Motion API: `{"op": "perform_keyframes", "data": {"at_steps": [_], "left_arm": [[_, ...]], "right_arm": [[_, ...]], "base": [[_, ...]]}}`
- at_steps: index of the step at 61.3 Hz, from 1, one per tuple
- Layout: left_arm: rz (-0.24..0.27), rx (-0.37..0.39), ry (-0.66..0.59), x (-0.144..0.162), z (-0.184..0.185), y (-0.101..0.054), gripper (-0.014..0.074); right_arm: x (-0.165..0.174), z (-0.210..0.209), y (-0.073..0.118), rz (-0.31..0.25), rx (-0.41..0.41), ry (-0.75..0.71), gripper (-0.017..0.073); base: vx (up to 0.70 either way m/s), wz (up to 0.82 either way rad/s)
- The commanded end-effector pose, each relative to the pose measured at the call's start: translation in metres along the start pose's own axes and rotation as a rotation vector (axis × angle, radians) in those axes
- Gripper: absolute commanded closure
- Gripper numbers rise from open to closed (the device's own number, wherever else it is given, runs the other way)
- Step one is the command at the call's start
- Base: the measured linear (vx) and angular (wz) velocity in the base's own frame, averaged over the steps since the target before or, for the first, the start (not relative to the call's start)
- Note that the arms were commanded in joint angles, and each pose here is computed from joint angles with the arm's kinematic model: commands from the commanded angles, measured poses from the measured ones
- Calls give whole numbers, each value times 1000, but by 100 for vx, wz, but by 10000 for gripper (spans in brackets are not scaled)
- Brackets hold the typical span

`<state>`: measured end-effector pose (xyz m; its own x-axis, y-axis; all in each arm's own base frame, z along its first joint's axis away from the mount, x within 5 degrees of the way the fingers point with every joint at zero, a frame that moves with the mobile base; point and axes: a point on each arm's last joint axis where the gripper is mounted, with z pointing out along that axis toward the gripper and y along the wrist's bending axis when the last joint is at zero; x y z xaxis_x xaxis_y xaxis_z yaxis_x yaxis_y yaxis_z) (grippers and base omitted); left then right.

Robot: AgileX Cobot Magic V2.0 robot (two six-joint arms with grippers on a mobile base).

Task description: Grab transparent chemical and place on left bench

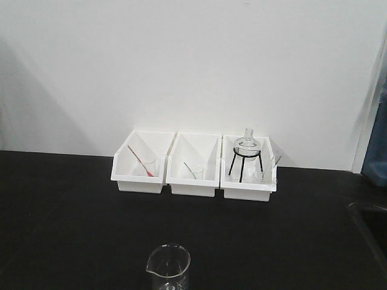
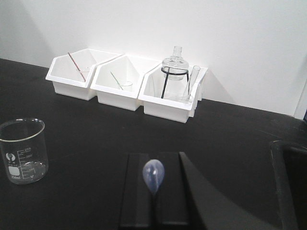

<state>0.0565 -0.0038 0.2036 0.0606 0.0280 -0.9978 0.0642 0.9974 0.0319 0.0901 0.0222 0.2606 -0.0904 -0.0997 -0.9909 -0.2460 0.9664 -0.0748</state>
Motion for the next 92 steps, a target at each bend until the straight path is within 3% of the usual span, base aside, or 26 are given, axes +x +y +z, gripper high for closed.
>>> {"op": "perform_keyframes", "data": {"at_steps": [1, 7, 21, 29, 40, 52, 64, 82, 92], "left_arm": [[-9, -2, -81, -3, -1, 0, 597], [-9, -2, -81, -3, -1, 0, 597], [-9, -2, -81, -3, -1, 0, 597], [-9, -2, -81, -3, -1, 0, 597], [-9, -2, -81, -3, -1, 0, 597], [-9, -2, -81, -3, -1, 0, 597], [-9, -2, -81, -3, -1, 0, 597], [-9, -2, -81, -3, -1, 0, 597], [-9, -2, -81, -3, -1, 0, 597]], "right_arm": [[-17, -1, 1, -9, -16, -106, 564], [-18, -1, 1, -6, -18, -117, 564], [-43, 20, 10, -10, -111, -316, 562], [-60, 56, 19, -74, -189, -278, 562], [-87, 118, 62, -92, -406, -317, 562], [-94, 193, 112, -99, -524, -301, 562], [-92, 245, 131, -67, -548, -311, 562], [-57, 265, 155, -70, -597, -213, 555], [-47, 270, 158, -89, -595, -193, 493]], "base": [[2, -2], [1, -1], [0, 0], [0, 0], [0, 0], [0, 0], [0, 0], [0, -1], [0, 0]]}}
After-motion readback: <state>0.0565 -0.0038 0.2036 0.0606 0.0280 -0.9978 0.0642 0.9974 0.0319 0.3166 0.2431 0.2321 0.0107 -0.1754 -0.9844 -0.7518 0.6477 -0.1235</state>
